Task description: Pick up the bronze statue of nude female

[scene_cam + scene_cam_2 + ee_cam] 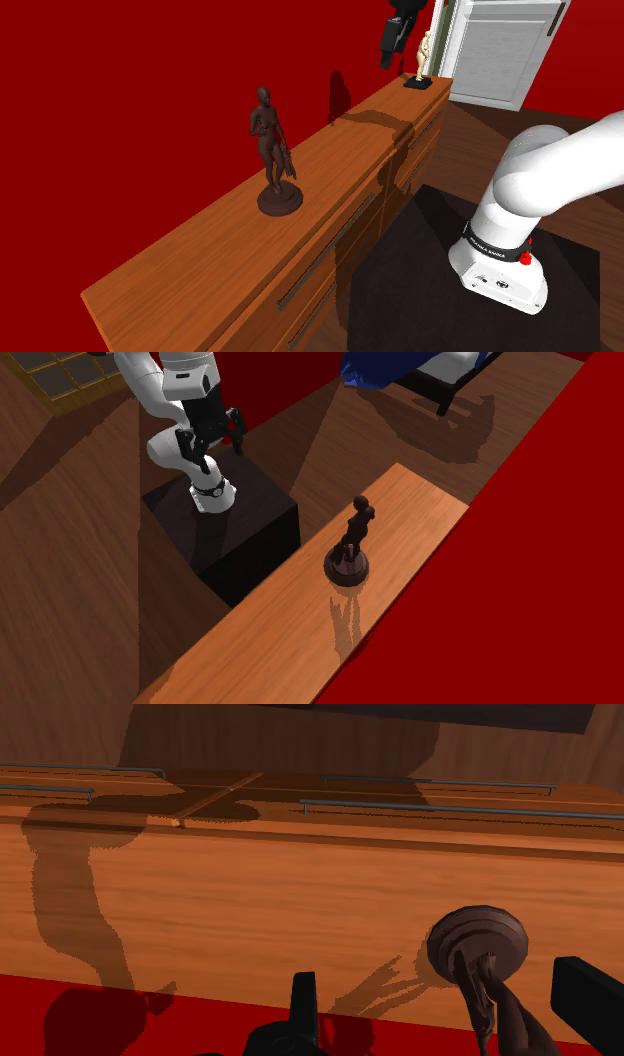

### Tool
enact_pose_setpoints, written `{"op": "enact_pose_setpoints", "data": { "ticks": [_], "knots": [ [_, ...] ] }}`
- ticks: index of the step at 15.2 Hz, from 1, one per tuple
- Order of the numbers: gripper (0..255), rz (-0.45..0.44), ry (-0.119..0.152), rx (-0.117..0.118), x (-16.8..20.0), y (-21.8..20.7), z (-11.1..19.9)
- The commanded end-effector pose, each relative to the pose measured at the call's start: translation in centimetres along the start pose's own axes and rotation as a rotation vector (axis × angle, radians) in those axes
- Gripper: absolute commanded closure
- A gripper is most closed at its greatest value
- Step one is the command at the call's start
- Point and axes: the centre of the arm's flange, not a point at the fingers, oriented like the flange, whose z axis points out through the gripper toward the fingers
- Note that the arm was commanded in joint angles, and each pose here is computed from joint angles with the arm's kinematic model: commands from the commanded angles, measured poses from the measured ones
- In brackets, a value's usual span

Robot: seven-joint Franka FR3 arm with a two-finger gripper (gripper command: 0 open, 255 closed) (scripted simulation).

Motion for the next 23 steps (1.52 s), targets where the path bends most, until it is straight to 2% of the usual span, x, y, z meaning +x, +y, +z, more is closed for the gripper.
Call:
{"op": "enact_pose_setpoints", "data": {
  "ticks": [1,12,23],
  "knots": [
    [0,0.000,0.000,0.000,0.0,0.0,0.0],
    [0,-0.222,0.112,0.137,5.9,-0.3,12.4],
    [0,-0.444,0.224,0.274,12.7,-3.6,23.9]
  ]
}}
